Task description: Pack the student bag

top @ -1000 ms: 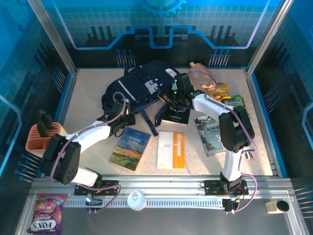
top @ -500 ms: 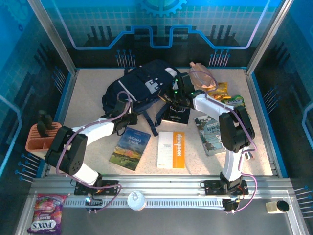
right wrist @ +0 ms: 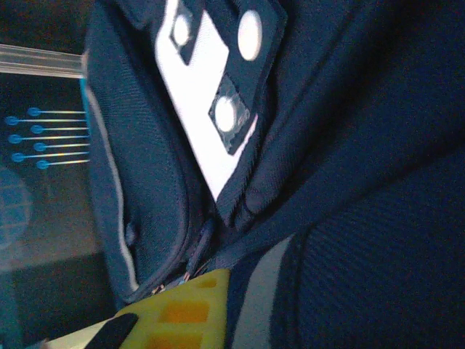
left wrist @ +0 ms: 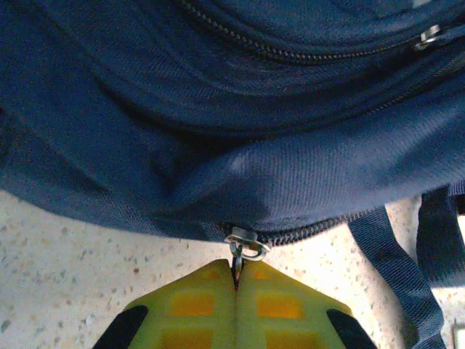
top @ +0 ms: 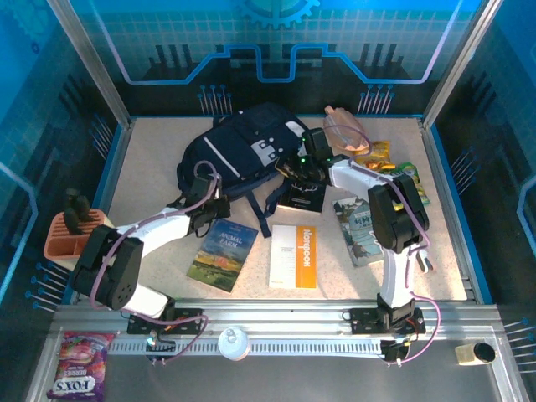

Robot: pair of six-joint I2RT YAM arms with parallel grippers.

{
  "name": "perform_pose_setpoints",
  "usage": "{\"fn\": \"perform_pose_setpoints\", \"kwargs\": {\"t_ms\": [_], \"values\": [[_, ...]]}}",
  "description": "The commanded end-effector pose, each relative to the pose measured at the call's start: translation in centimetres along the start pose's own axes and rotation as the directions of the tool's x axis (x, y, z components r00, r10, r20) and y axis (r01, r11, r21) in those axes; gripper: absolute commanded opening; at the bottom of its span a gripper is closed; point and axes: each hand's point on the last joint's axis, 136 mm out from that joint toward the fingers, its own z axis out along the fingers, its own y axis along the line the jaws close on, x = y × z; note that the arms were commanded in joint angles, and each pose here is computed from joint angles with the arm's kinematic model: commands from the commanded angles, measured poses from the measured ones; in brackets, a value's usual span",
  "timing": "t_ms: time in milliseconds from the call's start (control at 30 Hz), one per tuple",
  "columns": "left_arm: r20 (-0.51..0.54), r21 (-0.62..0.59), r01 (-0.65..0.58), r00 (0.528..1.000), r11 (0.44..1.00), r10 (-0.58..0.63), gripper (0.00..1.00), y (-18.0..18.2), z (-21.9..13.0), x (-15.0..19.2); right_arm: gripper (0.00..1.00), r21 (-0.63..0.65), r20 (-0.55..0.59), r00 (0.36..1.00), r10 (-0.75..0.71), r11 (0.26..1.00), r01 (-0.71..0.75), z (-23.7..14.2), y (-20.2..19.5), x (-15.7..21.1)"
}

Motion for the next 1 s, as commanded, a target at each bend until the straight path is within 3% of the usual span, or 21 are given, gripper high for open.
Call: {"fn": "perform_pose_setpoints", "kwargs": {"t_ms": [0, 133, 233, 300, 433, 633, 800, 967], "values": [[-0.08, 0.034, 0.029, 0.996, 0.999, -0.027, 0.0, 0.0, -0.5, 2.0, 0.14, 0.021, 0.117, 0.992, -0.044, 0.999, 0.042, 0.4, -0.9, -4.2], [-0.116, 0.14, 0.021, 0.993, 0.99, -0.005, 0.0, -2.8, -1.1, 1.3, 0.24, -0.002, 0.116, 0.993, -0.028, 1.0, 0.028, 0.3, -1.8, -4.8], [-0.155, 0.208, 0.002, 0.987, 0.978, 0.031, 0.0, -5.1, -1.7, 0.6, 0.44, -0.014, 0.137, 0.991, -0.001, 1.0, 0.003, -1.3, -2.1, -5.1], [-0.183, 0.234, -0.009, 0.982, 0.972, 0.054, 0.0, -6.4, -1.9, 0.5, 0.52, -0.01, 0.146, 0.989, 0.012, 1.0, -0.011, -2.7, -2.4, -4.9], [-0.23, 0.262, -0.028, 0.969, 0.965, 0.09, 0.0, -8.3, -2.1, 0.5, 0.66, 0.108, 0.174, 0.983, 0.06, 0.991, -0.079, -5.9, -4.3, -3.8], [-0.252, 0.298, -0.047, 0.959, 0.954, 0.126, 0.0, -10.4, -2.3, 0.2, 0.72, 0.142, 0.168, 0.976, 0.141, 0.976, -0.166, -8.0, -4.2, 0.3], [-0.262, 0.312, -0.057, 0.954, 0.948, 0.143, 0.0, -11.4, -2.2, 0.3, 0.71, 0.112, 0.075, 0.966, 0.246, 0.961, -0.253, -5.7, -2.5, 4.8], [-0.282, 0.304, -0.06, 0.948, 0.951, 0.15, 0.0, -11.4, -1.9, 0.9, 0.73, 0.095, -0.004, 0.966, 0.26, 0.961, -0.258, -2.2, -0.7, 7.3]]}}
